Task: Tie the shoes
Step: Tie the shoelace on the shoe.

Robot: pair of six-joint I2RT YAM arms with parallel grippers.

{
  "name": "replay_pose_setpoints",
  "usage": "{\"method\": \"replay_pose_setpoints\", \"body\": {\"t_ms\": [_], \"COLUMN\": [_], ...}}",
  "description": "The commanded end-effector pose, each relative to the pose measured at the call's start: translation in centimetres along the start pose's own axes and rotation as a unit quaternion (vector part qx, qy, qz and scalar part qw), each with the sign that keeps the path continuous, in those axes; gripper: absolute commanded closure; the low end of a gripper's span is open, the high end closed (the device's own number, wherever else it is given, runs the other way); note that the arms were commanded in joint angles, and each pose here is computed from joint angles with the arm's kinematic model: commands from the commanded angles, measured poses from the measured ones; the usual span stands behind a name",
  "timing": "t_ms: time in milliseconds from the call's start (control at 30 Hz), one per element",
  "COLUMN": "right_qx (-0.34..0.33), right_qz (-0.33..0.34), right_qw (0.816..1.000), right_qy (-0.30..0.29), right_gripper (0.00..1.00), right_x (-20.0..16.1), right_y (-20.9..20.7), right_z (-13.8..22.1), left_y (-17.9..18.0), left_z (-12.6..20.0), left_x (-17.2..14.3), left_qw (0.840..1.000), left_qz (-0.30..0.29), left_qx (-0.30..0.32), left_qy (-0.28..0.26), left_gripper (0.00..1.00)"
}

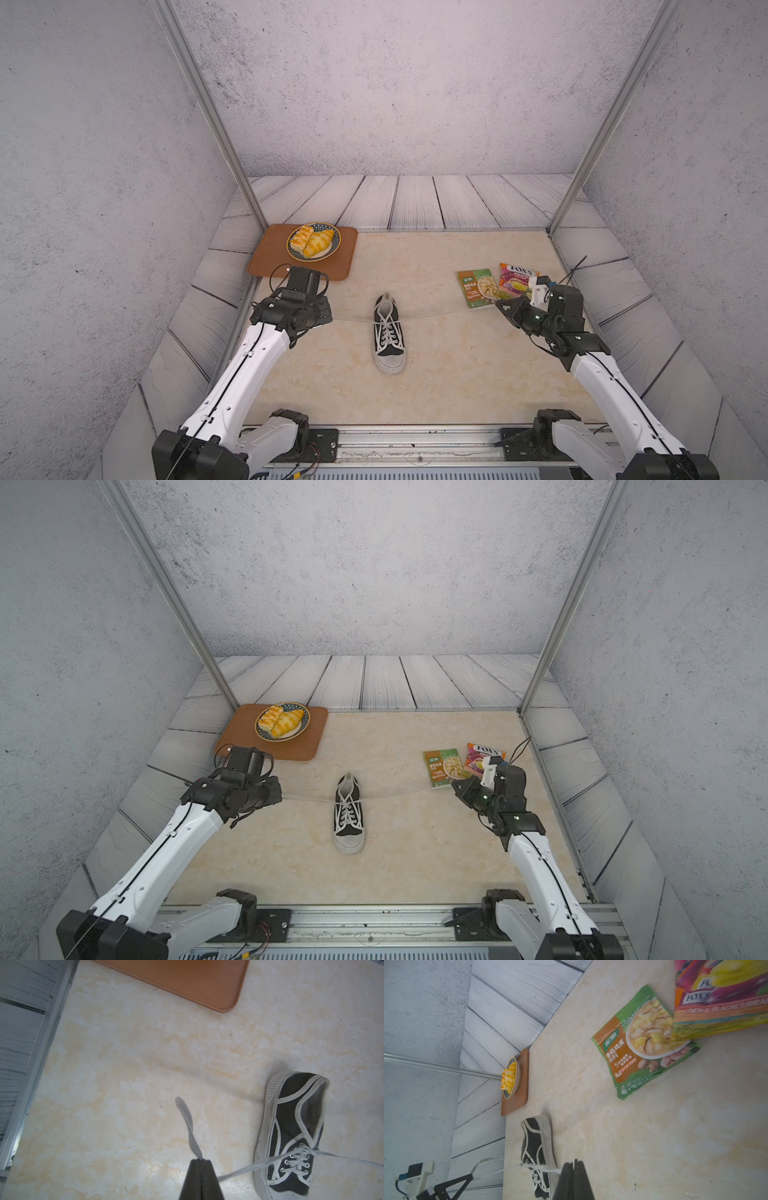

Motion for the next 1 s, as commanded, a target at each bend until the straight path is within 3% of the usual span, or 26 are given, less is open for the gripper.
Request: {"method": "replay_pose_setpoints", "body": {"t_ms": [0, 500, 967], "right_qx": [-0.047, -0.124, -0.054], "right_qz": [-0.021, -0.061, -0.06], "right_qw": [0.998, 0.989, 0.996], "right_qy": [-0.022, -0.051, 0.031], "right_gripper": [1.0, 1.0, 1.0], "right_x": [0.2, 1.4, 0.1], "right_y": [-2.2, -6.4, -6.5], "right_z": [0.9, 1.0, -1.2], "left_y": [0.8, 2.4, 0.4], "left_z": [-0.5, -2.4, -3.5], "left_x": [-0.5, -0.5, -2.6], "left_qw": [1.0, 0.998, 0.994], "left_qz": [-0.002, 0.013, 0.031], "left_qx": [0.019, 0.034, -0.062], "left_qy": [0.013, 0.051, 0.085], "left_gripper": [1.0, 1.0, 1.0]}}
Point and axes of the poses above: each gripper's point midway between its finger pads, its own z axis back along the fingers, its own y axis along the line the jaws close on, x = y × z, the point moved 7 cm from there along z, back along the fingers, and after that the axes turned 5 degrees about -z, right-handed, at the moved point
